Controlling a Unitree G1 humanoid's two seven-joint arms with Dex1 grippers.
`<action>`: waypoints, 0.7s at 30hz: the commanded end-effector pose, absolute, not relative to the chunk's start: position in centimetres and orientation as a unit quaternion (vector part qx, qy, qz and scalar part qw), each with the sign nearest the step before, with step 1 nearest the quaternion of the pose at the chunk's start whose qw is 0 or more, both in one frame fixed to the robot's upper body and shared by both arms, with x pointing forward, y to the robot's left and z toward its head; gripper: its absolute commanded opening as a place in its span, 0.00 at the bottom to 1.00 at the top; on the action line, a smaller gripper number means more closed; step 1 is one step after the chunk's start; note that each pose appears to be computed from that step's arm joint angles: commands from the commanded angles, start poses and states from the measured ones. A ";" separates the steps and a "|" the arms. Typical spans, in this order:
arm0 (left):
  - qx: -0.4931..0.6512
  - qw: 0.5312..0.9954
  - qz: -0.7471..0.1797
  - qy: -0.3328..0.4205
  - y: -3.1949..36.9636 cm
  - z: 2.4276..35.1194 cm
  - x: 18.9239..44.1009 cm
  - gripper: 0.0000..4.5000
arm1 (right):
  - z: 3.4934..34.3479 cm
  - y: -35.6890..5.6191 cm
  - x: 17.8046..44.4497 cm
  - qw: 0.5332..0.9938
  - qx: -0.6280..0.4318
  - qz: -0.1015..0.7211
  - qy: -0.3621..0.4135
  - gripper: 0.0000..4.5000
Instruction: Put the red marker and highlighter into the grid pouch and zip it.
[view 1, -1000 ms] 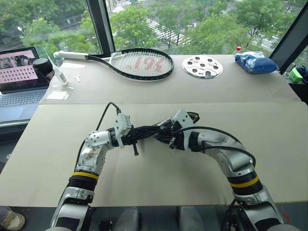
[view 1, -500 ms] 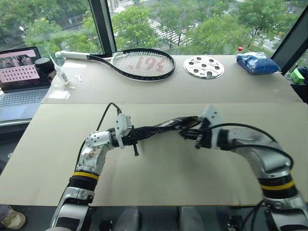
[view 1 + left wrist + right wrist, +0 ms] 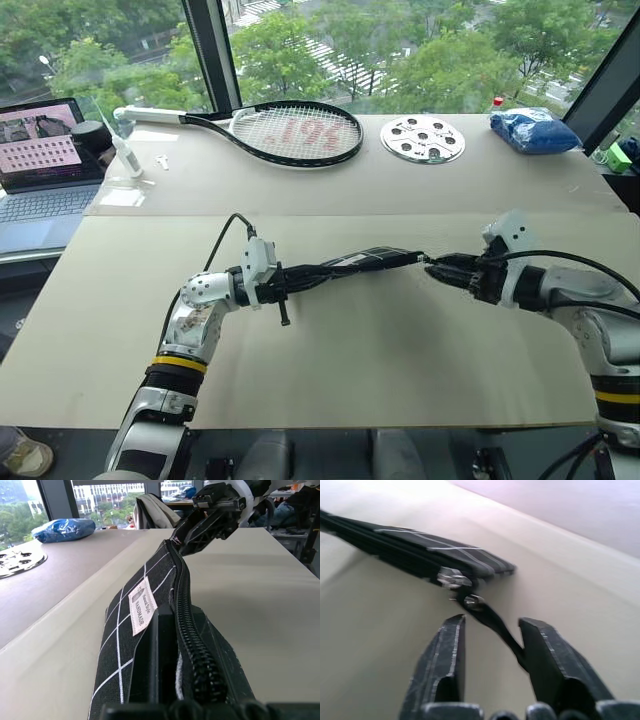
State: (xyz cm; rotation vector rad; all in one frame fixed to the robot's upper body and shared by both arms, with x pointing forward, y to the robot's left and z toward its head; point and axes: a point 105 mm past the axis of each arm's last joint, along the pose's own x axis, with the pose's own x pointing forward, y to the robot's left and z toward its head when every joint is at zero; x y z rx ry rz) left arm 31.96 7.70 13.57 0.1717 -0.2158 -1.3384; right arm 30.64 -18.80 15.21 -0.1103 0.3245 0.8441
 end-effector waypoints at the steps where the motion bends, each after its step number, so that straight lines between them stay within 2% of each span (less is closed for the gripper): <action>1: 0.099 0.755 -0.635 -0.127 7.1 14.8 31.8 0.00 | 16.8 -19.6 28.8 0.887 -0.016 0.432 0.163 0.72; 8: 0.132 0.715 -0.671 -0.146 6.0 15.0 31.7 0.00 | 19.0 -25.4 25.9 0.911 -0.066 0.378 0.151 0.72; 15: 0.181 0.675 -0.694 -0.174 4.9 13.8 31.6 0.00 | 19.3 -25.3 24.1 0.916 -0.058 0.373 0.135 0.72; 17: 0.191 0.663 -0.703 -0.170 4.7 13.2 31.5 0.17 | 19.0 -24.9 24.2 0.917 -0.055 0.372 0.132 0.73; 19: 0.184 0.654 -0.716 -0.159 4.5 12.5 31.3 0.26 | 18.5 -24.2 24.3 0.916 -0.053 0.373 0.134 0.73; 21: 0.185 0.646 -0.727 -0.145 4.7 12.0 31.0 0.42 | 18.3 -23.9 24.4 0.917 -0.051 0.373 0.136 0.73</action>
